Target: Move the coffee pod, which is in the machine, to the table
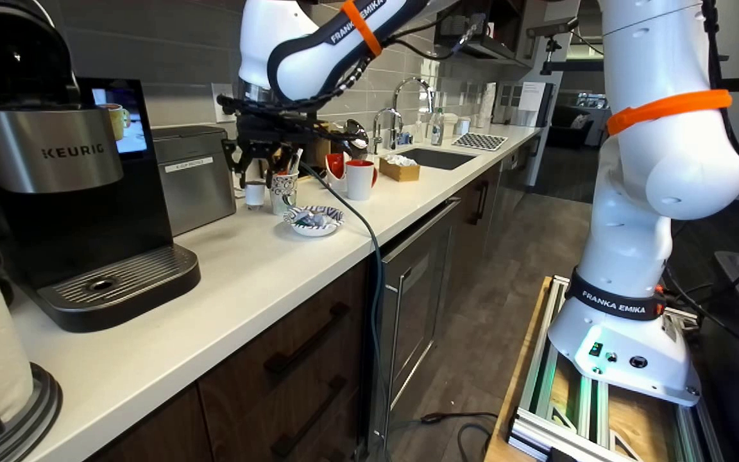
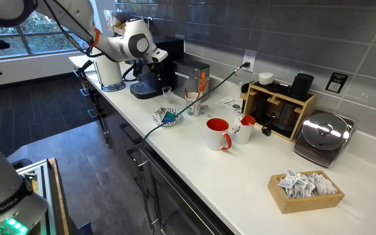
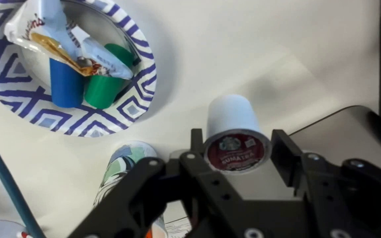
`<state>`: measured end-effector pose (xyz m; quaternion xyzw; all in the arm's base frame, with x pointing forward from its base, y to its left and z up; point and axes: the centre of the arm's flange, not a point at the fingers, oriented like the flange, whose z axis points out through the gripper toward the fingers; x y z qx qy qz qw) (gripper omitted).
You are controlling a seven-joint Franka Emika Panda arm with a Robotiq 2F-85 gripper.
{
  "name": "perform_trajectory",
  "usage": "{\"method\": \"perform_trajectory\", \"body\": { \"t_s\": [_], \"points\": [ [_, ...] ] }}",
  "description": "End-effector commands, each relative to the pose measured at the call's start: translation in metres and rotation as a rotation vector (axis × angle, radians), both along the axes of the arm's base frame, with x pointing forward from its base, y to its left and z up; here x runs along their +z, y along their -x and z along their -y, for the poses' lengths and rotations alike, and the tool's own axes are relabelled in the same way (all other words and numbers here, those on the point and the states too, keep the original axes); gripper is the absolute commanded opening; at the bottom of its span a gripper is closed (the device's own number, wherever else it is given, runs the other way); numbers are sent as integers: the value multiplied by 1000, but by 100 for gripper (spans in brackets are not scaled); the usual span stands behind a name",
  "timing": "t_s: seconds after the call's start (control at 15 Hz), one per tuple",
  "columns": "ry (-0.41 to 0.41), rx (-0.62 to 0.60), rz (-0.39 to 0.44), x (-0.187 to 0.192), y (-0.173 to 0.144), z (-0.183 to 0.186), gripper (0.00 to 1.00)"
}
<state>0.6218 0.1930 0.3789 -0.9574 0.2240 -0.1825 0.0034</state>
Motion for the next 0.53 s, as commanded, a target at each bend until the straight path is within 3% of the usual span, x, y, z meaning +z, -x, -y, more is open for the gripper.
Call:
{"method": "perform_trajectory", "body": {
  "t_s": [0.0, 0.27, 0.47],
  "points": [
    [3, -57, 42, -35, 12, 3, 29],
    [16, -63, 102, -47, 19, -3, 29],
    [38, -56, 87, -56, 22, -18, 29]
  ]
}}
